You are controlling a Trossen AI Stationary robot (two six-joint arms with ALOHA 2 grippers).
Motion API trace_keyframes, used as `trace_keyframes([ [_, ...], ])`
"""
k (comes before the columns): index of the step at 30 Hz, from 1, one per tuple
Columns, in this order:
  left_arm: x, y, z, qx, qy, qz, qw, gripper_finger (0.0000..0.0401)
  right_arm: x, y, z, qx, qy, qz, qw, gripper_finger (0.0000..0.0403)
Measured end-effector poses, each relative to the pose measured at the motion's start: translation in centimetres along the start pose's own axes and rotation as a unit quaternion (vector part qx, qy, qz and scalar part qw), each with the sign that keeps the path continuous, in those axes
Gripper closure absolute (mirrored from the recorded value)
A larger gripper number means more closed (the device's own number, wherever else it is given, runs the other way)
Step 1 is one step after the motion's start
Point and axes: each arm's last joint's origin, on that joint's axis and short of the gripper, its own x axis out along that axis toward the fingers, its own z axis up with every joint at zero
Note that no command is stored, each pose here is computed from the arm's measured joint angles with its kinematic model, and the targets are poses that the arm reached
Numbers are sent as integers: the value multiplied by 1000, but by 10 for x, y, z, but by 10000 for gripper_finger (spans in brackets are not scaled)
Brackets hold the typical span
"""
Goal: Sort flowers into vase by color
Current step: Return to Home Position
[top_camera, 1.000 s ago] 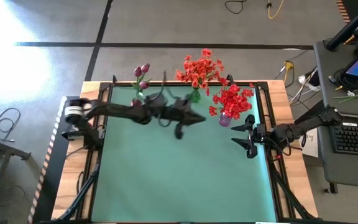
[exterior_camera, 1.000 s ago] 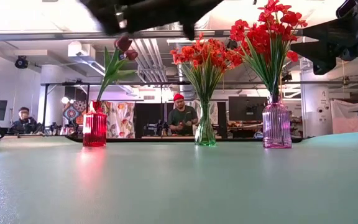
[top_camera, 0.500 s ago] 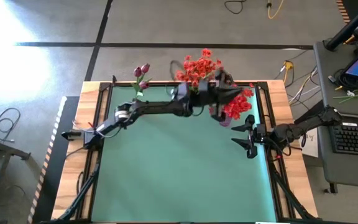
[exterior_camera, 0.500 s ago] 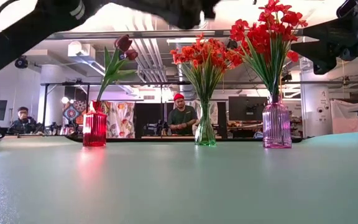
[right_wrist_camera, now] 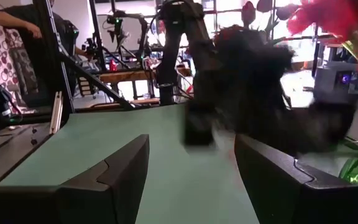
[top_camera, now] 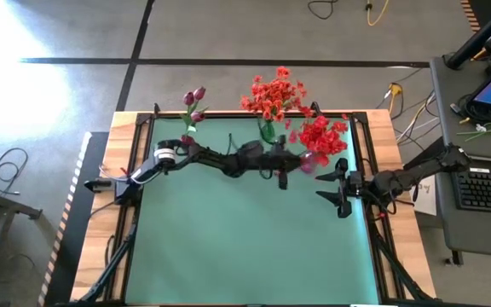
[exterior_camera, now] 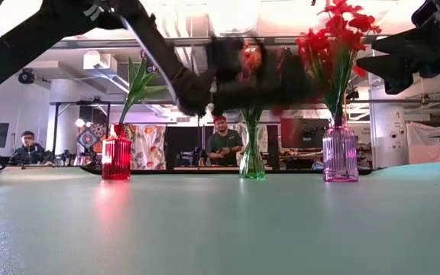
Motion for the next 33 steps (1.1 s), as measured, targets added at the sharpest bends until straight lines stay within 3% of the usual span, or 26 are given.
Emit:
trace_keyframes([
  [1,-5,3,-10,-14,64,22,998,401,0,0,0,-1,1,0,1000,174],
  [3,-20,5,-17,-40,203,55,977,401,0,0,-1,-1,3,0,1000,174],
  [6,-48,-15,8,-45,369,115,921,401,0,0,-1,-3,6,0,1000,174],
  [9,-80,-34,24,-25,452,150,879,401,0,0,-1,-3,6,0,1000,174],
  [11,-99,-46,24,-16,473,151,868,401,0,0,-1,-3,6,0,1000,174],
  [12,-108,-51,26,-13,473,146,869,401,0,0,-1,-3,6,0,1000,174],
  [15,-127,-66,47,-8,418,130,899,401,0,0,-1,-3,6,0,1000,174],
  [20,-165,-77,53,-5,420,122,899,401,0,0,-1,-3,6,0,1000,174],
  [23,-176,-80,75,-4,373,119,920,401,0,0,-1,-3,7,0,1000,174],
  [26,-194,-82,83,-4,370,118,921,401,1,0,-1,-3,7,0,1000,174],
  [29,-207,-85,106,-5,310,114,944,401,1,0,-1,-3,7,0,1000,174],
  [33,-229,-88,105,-6,263,109,959,401,1,0,-2,-4,9,0,1000,174],
])
